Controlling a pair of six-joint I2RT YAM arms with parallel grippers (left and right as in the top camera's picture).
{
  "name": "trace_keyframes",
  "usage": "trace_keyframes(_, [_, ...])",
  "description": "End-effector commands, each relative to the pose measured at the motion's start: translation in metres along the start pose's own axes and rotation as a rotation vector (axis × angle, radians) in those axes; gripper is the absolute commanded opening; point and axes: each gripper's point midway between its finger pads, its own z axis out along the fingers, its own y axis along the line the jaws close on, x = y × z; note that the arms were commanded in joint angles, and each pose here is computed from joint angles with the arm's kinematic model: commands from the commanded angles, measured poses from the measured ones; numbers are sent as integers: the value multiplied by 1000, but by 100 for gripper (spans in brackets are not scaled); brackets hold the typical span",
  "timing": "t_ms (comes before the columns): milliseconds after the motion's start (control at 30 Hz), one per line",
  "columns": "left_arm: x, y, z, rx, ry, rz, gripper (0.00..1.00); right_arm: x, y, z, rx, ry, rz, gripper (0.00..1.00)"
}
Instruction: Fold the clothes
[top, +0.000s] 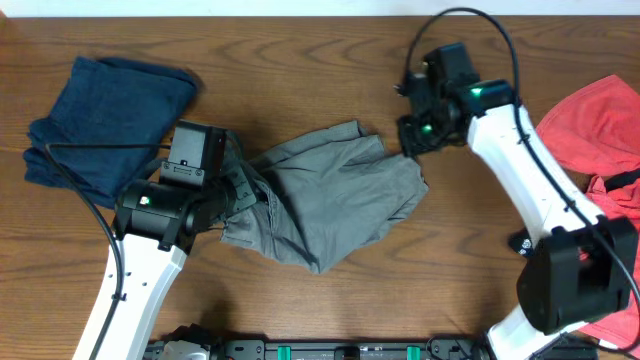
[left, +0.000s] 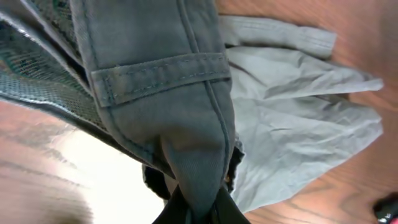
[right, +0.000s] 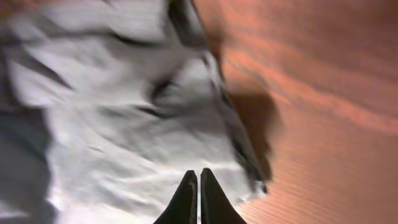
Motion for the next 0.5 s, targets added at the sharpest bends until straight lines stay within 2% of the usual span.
trace_keyframes(0, [-6,-19,-9,92,-16,29,6,26,-8,32,-11,101,-43,3])
trace_keyframes(233, [-4,-51,-10,183,-35,99,6,63,-20,82,-2,119,-22,5])
trace_keyframes(467, [18,-116,2,334,-13,243,6,108,-8,118,-17,148,-11,4])
